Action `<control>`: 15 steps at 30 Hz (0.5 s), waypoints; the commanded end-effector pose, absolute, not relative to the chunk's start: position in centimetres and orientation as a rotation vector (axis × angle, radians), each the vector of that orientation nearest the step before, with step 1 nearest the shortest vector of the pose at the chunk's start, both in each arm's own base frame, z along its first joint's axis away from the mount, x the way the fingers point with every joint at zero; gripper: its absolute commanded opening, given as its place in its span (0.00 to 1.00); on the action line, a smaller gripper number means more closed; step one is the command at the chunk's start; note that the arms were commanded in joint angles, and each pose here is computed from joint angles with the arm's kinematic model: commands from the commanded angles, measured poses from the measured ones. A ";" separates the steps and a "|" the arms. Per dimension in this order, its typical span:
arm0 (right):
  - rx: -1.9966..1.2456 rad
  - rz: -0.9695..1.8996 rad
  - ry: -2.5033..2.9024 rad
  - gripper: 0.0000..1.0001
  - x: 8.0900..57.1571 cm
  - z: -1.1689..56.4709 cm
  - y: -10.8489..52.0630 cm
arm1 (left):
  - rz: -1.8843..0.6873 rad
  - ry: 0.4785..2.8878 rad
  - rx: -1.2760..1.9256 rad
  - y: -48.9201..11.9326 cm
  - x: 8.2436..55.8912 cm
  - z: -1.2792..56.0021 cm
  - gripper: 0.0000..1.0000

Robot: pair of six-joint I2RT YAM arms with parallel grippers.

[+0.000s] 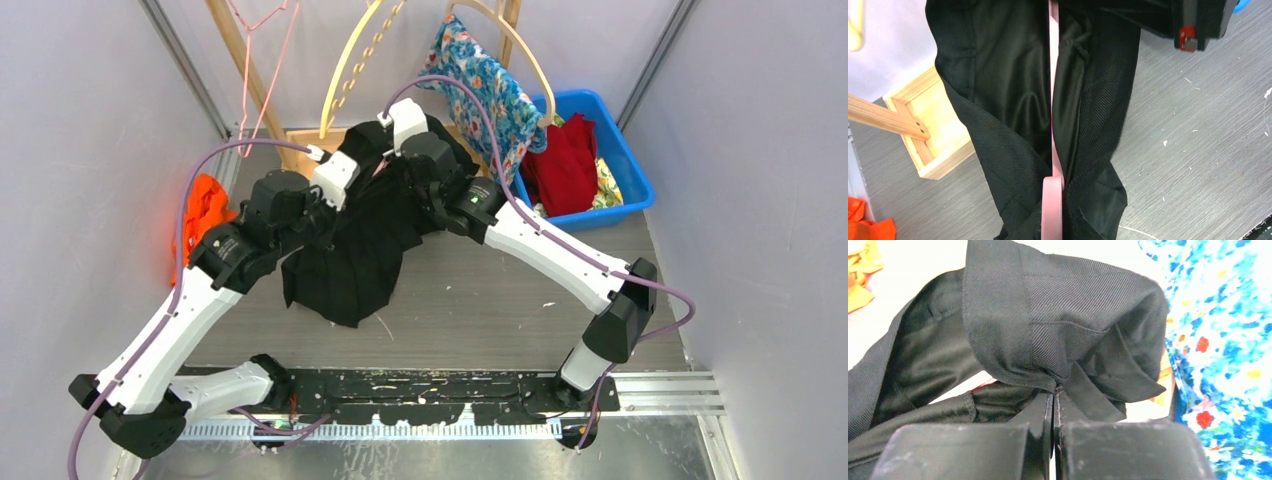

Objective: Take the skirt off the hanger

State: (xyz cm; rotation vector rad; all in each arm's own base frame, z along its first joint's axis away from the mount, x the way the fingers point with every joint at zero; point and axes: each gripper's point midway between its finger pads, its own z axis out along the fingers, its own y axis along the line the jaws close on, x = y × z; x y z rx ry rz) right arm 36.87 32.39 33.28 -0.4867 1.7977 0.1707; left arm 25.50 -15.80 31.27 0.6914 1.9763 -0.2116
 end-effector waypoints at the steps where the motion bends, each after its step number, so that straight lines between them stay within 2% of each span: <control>1: -0.253 -0.100 1.690 0.01 39.9 37.7 26.2 | -0.183 1.955 0.678 -14.9 25.2 30.9 0.00; 8: -0.164 -0.266 1.646 0.01 42.4 39.4 21.7 | -0.179 2.005 0.711 -15.1 25.1 28.7 0.00; 15: -0.086 -0.422 1.670 0.01 46.1 38.0 14.8 | -0.159 2.033 0.722 -13.9 23.6 28.4 0.00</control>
